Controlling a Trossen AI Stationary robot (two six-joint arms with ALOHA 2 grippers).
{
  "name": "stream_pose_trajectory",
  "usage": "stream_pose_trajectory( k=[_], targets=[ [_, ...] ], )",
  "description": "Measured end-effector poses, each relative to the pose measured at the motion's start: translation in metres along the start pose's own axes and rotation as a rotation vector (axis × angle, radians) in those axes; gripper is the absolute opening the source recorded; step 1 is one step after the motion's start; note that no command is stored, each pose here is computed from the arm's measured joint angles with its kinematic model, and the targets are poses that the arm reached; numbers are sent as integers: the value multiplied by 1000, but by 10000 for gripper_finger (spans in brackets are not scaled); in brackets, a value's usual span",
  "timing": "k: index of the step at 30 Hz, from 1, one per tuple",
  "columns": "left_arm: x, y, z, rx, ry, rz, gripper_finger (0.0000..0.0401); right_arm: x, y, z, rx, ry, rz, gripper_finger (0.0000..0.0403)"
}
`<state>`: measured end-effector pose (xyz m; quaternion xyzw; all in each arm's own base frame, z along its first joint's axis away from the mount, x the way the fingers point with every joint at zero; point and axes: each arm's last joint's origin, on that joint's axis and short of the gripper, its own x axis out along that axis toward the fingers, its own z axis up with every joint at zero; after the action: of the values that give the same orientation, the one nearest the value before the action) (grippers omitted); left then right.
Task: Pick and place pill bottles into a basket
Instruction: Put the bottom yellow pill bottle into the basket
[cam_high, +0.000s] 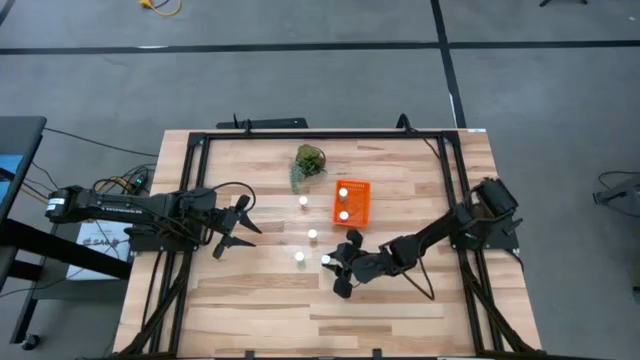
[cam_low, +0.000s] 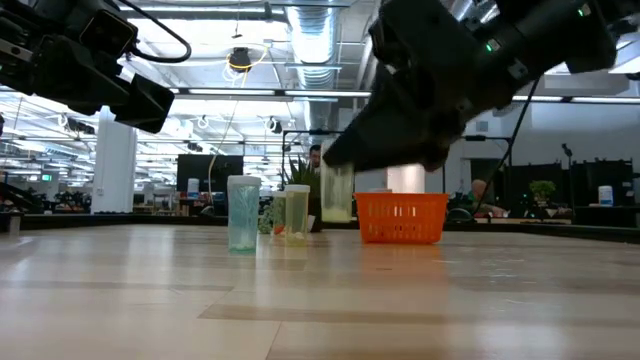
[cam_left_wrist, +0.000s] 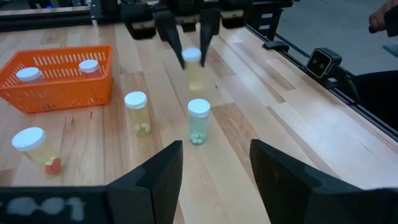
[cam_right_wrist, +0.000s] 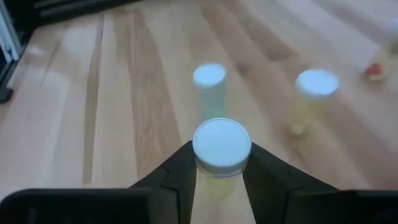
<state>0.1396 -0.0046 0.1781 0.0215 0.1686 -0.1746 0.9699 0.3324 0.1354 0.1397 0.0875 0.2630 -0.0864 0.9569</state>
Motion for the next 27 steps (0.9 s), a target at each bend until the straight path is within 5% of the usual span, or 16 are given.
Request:
stream_pose_trajectory(
  k=[19, 27],
  targets=[
    [0, 0, -2, -10, 18, -2, 177, -72, -72, 74, -59, 46, -178, 108],
    [0, 0, -2, -10, 17, -2, 177, -65, -107, 79, -53, 102, -293, 108]
  ],
)
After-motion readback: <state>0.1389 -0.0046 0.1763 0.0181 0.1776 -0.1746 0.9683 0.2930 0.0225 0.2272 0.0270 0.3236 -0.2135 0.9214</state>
